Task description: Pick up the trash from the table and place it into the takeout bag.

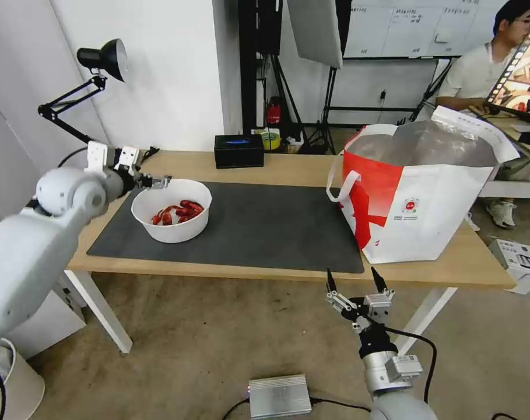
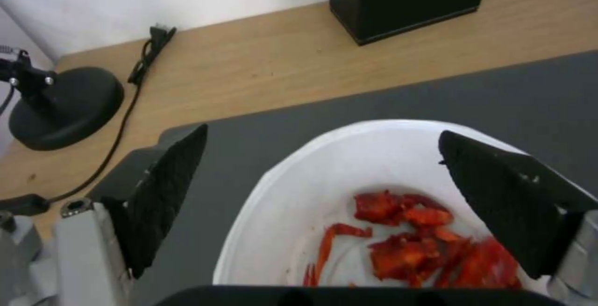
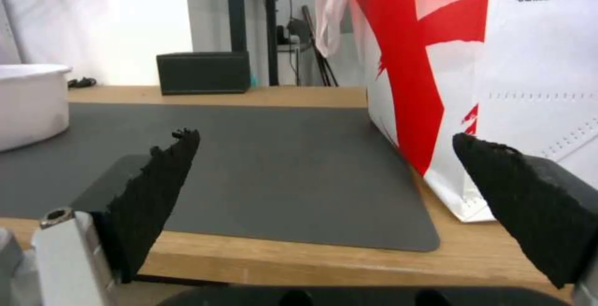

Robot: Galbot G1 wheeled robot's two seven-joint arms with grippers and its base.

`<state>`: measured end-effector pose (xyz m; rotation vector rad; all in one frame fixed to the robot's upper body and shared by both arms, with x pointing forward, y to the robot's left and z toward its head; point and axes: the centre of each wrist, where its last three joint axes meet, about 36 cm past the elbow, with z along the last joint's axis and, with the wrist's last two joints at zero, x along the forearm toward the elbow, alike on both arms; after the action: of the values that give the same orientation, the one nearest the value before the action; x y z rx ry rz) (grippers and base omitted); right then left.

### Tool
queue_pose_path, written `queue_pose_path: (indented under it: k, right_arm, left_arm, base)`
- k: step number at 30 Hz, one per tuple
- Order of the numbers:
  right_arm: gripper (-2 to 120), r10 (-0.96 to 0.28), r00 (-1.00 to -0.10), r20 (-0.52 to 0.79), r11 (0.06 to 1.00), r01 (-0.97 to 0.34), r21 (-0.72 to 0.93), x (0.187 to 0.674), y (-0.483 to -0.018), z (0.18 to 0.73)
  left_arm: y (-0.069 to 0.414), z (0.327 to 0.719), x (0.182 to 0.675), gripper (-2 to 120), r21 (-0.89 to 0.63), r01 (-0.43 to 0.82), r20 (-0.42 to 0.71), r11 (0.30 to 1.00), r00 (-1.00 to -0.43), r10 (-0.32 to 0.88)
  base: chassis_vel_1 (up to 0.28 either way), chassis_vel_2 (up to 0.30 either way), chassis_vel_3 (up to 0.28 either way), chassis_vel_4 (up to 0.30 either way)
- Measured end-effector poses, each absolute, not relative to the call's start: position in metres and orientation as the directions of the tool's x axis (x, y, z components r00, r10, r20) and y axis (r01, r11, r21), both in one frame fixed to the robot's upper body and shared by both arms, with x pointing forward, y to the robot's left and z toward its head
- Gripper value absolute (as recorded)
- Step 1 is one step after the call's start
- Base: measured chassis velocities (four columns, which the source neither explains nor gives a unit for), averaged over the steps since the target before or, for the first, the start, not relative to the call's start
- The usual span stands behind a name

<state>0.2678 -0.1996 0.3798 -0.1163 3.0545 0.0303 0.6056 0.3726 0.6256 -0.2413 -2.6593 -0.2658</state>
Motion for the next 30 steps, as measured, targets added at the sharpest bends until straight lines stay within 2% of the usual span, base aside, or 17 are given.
queue_pose_path:
  k: [8,30]
  right_arm:
    - [100,-0.075,-0.994,-0.085,0.997,-0.077,0.017,0.268,-0.2,0.38]
    - [100,-0.075,-0.994,-0.085,0.997,-0.077,0.017,0.268,-0.2,0.38]
  left_arm:
    - [0.39,0.6,0.623,100,0.201,0.23,0.557,0.952,-0.826,0.082]
    - [0.413,0.592,0.632,100,0.197,0.302,0.633,0.933,-0.766,0.114]
  base:
    - [0.0,0.0,0.0,0.0]
    - [0.0,0.0,0.0,0.0]
